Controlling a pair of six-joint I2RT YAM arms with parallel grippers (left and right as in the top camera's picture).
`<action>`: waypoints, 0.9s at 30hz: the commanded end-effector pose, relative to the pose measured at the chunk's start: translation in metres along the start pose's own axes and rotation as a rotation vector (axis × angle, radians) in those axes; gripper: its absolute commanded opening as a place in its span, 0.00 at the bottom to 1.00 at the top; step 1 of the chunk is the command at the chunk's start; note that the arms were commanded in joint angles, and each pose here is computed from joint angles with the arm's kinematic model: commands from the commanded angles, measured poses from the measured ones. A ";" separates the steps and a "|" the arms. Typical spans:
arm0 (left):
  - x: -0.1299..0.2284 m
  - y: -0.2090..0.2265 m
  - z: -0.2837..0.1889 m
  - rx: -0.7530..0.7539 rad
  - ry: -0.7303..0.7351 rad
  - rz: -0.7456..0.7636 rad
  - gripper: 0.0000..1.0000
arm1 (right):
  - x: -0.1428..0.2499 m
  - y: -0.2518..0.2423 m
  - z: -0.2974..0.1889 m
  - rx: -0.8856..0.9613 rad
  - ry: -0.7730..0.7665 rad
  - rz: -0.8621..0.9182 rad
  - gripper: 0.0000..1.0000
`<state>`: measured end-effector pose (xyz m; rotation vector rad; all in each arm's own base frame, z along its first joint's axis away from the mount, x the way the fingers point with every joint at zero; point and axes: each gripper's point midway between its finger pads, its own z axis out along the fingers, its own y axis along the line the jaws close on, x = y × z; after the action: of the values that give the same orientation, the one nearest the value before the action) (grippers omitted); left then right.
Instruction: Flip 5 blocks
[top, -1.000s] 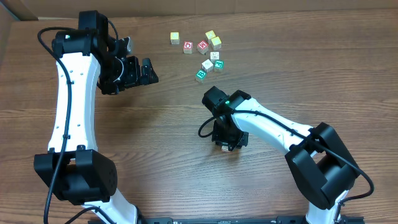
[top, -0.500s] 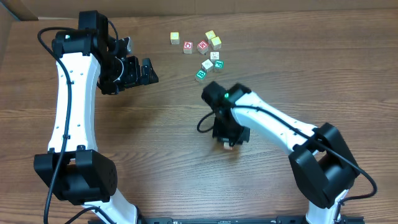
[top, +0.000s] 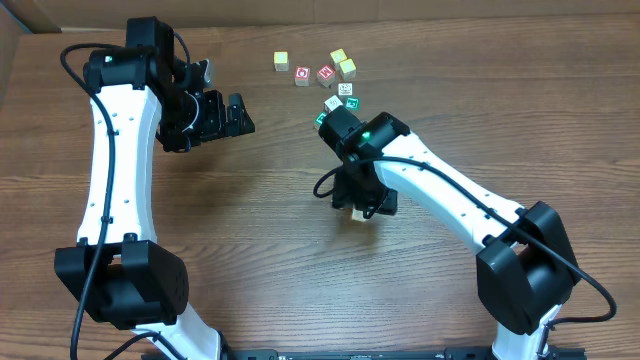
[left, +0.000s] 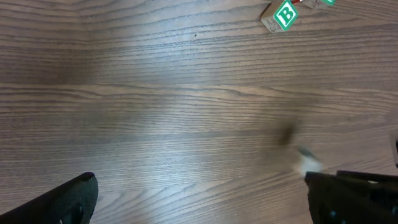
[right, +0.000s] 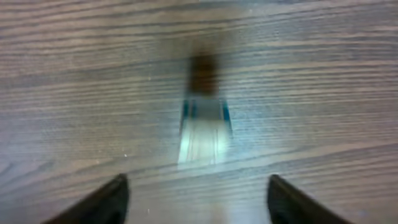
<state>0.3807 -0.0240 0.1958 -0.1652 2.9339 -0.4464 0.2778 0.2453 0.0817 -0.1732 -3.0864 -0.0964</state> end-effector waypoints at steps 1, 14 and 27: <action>-0.004 -0.002 0.000 -0.005 -0.009 0.020 1.00 | 0.000 -0.005 0.003 0.008 -0.012 0.002 0.79; -0.005 -0.002 0.000 -0.005 -0.009 0.020 1.00 | -0.014 0.003 0.021 -0.029 -0.083 -0.007 0.79; -0.004 -0.002 0.000 -0.005 -0.009 0.020 1.00 | -0.044 0.033 0.031 -0.133 -0.242 -0.328 0.65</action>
<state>0.3807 -0.0236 0.1957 -0.1655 2.9344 -0.4430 0.3218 0.2754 0.0462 0.2433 -3.3035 -0.3200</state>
